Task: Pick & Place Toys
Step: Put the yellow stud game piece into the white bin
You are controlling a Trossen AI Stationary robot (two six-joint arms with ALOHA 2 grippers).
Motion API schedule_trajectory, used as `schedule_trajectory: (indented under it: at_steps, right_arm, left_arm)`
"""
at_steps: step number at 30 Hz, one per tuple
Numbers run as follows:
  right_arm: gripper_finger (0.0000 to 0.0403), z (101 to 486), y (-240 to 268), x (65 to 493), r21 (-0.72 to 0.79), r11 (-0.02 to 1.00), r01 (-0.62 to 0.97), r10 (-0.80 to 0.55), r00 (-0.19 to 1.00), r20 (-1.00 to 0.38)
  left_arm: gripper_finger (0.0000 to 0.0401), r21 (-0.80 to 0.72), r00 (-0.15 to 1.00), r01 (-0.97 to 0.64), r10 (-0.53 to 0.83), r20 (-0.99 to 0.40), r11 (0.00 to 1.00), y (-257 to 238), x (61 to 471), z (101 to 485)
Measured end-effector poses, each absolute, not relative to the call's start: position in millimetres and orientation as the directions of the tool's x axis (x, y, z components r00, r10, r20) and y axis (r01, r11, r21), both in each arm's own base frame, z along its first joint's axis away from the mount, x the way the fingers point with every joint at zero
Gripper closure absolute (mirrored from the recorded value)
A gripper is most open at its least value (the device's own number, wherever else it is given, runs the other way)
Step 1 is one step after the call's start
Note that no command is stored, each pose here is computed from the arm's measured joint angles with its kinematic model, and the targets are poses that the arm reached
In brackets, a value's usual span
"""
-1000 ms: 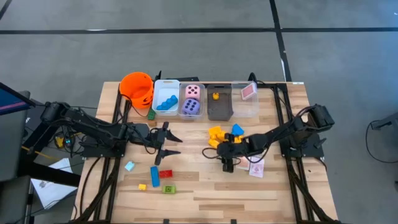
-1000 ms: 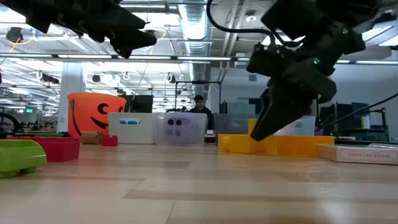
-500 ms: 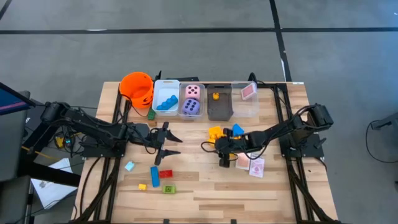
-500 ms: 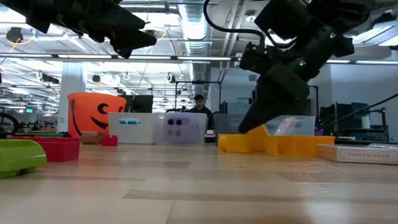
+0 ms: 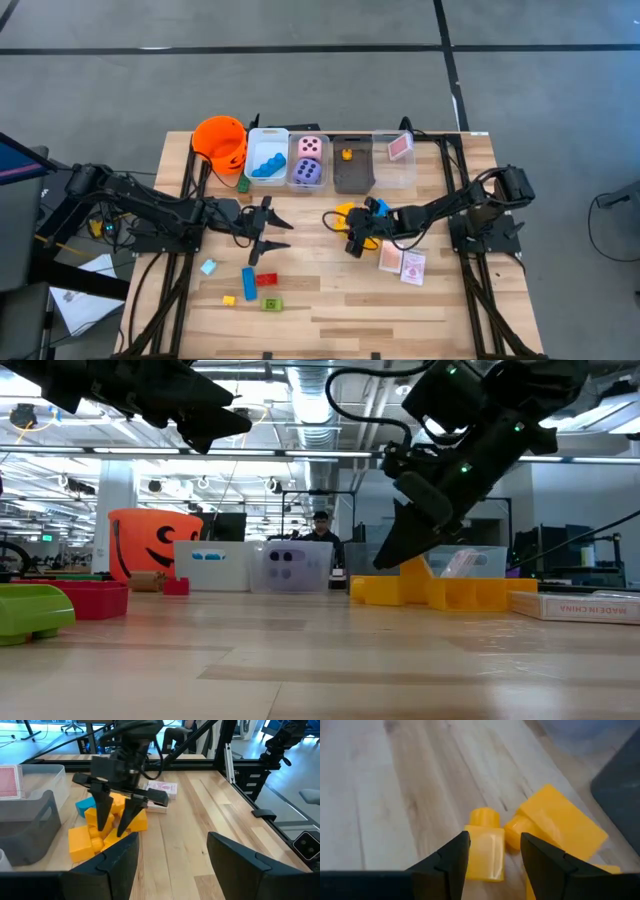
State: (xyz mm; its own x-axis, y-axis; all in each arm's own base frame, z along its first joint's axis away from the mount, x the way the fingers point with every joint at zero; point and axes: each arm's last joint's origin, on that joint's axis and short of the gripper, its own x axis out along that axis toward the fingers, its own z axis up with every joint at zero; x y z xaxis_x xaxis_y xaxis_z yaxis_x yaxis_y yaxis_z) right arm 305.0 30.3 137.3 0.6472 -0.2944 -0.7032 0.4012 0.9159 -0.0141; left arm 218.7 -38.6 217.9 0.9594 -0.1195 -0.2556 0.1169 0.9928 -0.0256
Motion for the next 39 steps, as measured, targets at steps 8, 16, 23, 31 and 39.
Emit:
schedule_trajectory:
  at_steps: [8,16,23,31,39]
  right_arm:
    - [0.0197,134.5,25.4,303.4,0.060,0.917,0.395,-0.220,0.624,-0.750]
    - [0.0176,134.0,31.6,302.4,0.060,0.927,0.371,-0.201,0.624,-0.755]
    - [0.0174,134.0,43.7,301.0,0.026,0.953,0.301,-0.179,0.632,-0.754]
    - [0.0175,134.1,36.0,302.0,0.072,0.923,0.379,-0.199,0.628,-0.752]
    - [0.0175,134.1,30.9,302.6,0.159,0.862,0.481,-0.210,0.625,-0.752]
  left_arm:
    - [0.0174,-0.026,0.959,0.116,-0.119,-0.256,0.993,-38.6,218.7,217.9]
    - [0.0174,-0.025,0.960,0.112,-0.115,-0.255,0.993,-38.5,218.7,217.9]
    - [0.0174,-0.025,0.960,0.113,-0.115,-0.255,0.993,-38.5,218.7,217.9]
    - [0.0174,-0.025,0.960,0.113,-0.116,-0.255,0.993,-38.5,218.7,217.9]
    - [0.0174,-0.025,0.960,0.113,-0.116,-0.255,0.993,-38.5,218.7,217.9]
